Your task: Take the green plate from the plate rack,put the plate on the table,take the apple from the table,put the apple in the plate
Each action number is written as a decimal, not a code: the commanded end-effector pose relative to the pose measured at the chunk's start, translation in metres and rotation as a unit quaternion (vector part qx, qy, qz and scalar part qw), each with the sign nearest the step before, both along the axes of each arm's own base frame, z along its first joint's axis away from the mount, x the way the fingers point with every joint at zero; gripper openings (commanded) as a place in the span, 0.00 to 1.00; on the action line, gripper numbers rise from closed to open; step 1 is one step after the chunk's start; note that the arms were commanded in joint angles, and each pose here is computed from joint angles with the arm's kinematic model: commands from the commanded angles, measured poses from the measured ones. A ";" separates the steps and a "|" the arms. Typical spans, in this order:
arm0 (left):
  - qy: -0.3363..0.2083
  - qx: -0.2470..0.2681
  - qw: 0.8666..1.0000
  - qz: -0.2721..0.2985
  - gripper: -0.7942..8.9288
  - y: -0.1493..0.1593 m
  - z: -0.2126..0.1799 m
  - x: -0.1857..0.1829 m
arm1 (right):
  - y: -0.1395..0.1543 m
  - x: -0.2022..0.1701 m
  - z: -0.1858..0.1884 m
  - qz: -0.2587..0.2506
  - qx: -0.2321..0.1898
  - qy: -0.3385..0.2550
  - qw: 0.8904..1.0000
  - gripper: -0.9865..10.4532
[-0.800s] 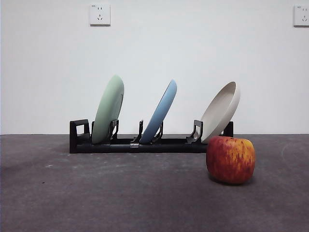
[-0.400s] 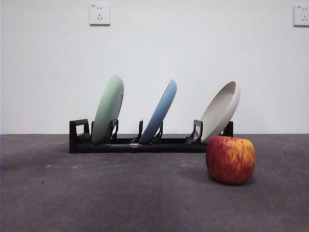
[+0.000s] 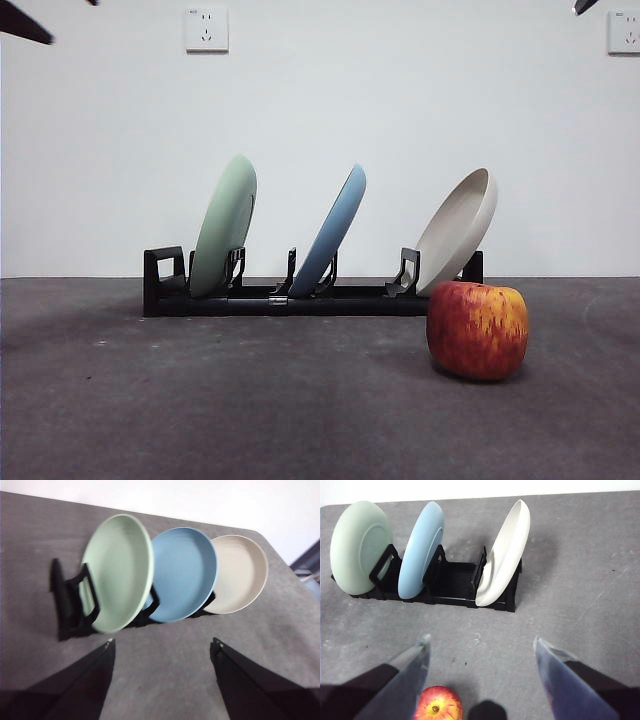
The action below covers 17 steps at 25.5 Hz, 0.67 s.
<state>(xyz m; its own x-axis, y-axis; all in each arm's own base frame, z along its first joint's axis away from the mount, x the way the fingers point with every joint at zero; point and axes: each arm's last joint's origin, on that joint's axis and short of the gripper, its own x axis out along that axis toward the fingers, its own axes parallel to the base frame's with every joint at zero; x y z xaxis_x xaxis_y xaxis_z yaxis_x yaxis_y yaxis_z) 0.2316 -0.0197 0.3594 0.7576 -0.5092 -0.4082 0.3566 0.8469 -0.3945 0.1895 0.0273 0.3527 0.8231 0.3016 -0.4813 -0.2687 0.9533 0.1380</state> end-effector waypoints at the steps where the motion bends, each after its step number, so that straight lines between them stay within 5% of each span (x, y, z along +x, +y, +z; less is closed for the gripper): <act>1: -0.009 0.010 0.999 -0.031 0.41 -0.010 0.012 0.032 | 0.000 0.000 0.001 -0.001 0.003 -0.003 1.000 0.39; 8: 0.023 0.023 0.997 -0.074 0.41 -0.045 0.025 0.140 | 0.000 0.000 0.001 -0.002 0.005 -0.003 1.000 0.39; 17: 0.088 0.046 0.992 -0.080 0.40 -0.078 -0.049 0.210 | 0.000 0.000 0.001 -0.002 0.005 -0.003 1.000 0.39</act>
<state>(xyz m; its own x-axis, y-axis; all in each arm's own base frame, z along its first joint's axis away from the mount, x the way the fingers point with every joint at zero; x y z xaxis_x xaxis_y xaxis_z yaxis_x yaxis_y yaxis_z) 0.4394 -0.0956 0.3129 0.5815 -0.5678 -0.5826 0.4045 0.8232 -0.3985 0.1895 0.0272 0.3527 0.8232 0.3013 -0.4813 -0.2666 0.9535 0.1410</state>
